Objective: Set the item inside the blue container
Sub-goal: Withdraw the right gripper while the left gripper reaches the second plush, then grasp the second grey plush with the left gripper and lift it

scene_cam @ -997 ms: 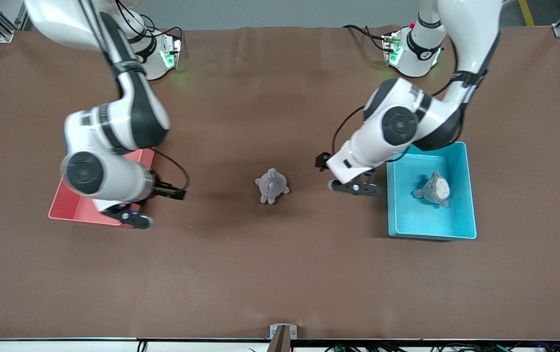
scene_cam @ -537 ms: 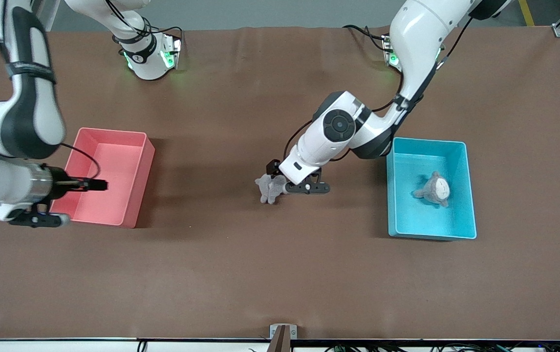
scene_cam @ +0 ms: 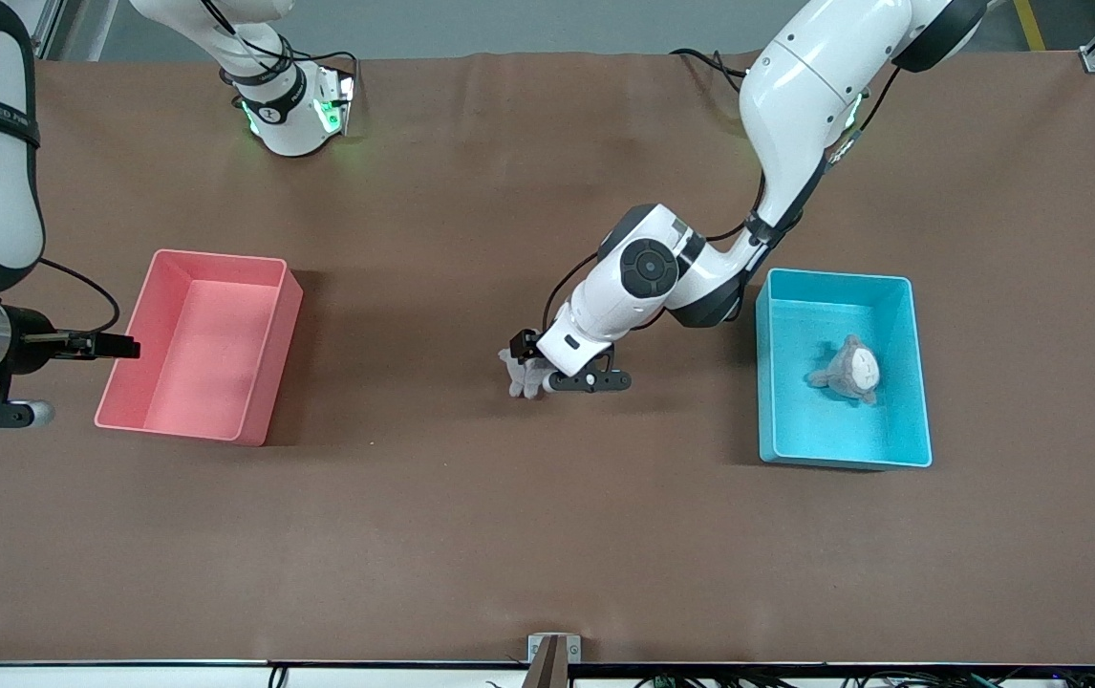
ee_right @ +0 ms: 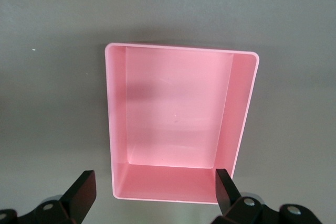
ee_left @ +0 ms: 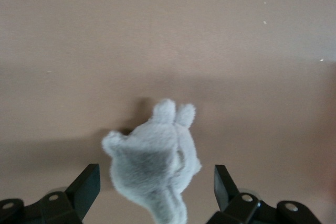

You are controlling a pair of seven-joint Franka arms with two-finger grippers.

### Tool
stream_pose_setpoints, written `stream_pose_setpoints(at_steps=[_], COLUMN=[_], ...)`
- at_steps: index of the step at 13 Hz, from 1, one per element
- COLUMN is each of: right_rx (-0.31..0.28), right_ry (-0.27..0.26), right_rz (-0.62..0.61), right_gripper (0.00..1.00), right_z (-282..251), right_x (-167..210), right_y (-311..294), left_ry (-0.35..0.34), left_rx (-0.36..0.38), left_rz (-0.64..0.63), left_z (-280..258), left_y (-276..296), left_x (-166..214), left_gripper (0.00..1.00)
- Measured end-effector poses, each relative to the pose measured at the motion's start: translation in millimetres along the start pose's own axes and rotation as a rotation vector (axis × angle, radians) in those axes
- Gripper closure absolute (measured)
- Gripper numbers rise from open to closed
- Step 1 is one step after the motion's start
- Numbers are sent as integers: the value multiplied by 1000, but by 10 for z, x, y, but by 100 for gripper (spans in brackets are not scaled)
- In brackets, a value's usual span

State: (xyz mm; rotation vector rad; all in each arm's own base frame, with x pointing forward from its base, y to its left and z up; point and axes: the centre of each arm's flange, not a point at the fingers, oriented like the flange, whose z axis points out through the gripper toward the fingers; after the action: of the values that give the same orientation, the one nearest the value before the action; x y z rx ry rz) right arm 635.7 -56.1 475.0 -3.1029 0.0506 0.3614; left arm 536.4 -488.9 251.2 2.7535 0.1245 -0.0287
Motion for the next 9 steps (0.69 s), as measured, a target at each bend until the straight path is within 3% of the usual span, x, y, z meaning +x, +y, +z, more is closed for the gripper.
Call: stream_pose_setpoints(at_steps=[4,9], right_rx=[-4,-6], right_ry=[61,106], right_rz=[-2,-4], right_gripper=[0,0], right_z=[-298,-506], right_x=[-28,-35], right_y=[-12,-25], left_ry=[-1,-5], left_rx=[-15,34], left_rz=[-4,12], left_z=[212,520], left_y=[89,19], left_x=[-66,-167], left_gripper=[4,4])
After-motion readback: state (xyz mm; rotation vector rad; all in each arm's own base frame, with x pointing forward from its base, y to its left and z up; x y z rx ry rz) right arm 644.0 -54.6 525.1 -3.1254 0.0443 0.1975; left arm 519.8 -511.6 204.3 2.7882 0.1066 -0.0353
